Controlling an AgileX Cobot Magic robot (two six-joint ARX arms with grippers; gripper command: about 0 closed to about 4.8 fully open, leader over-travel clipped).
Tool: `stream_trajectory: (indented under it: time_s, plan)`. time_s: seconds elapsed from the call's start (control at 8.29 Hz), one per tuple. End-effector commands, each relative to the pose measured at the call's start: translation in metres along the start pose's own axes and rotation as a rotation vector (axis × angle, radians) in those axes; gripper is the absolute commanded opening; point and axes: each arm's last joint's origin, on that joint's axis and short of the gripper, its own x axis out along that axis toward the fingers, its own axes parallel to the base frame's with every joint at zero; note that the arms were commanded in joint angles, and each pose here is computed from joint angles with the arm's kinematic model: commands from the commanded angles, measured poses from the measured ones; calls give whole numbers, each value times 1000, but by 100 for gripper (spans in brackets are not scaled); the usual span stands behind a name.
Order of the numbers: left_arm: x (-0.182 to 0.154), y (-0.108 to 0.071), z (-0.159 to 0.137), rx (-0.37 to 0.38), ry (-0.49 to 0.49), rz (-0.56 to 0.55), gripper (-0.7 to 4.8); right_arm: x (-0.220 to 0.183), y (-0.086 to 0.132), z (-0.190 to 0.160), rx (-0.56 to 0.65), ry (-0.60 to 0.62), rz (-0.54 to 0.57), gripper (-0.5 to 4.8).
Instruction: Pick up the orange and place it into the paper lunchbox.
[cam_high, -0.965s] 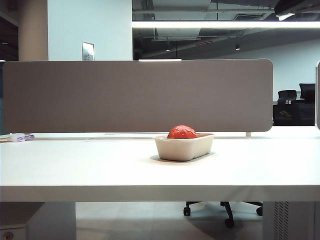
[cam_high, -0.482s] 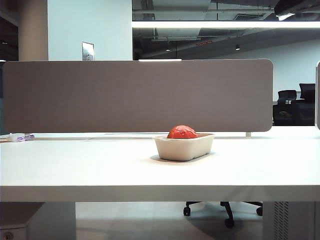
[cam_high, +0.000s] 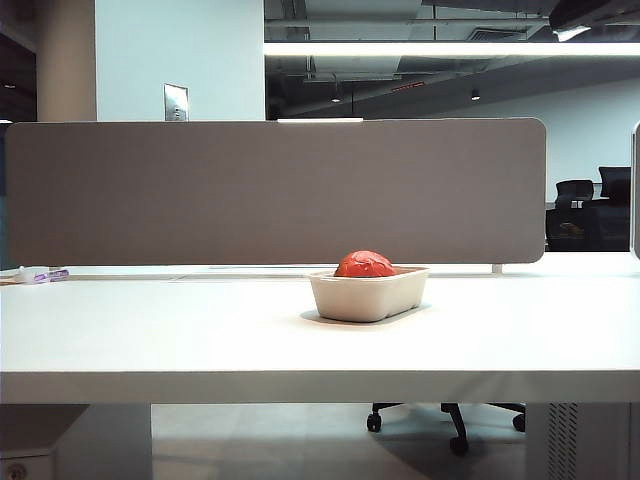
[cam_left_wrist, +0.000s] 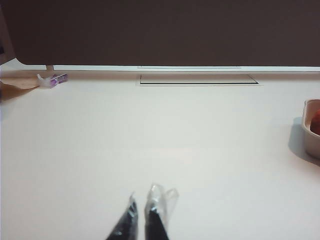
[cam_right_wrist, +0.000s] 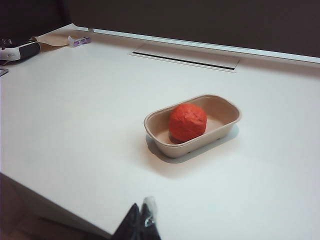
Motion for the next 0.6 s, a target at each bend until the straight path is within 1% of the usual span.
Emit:
stream_trajectory:
  time_s: [0.12, 0.6]
  plan:
    - [0, 0, 1, -3, -13, -3, 29, -19, -64, -80, 53, -214, -417, -1]
    - [0, 0, 1, -3, -13, -3, 29, -18, -66, -95, 48, -237, -423, -1]
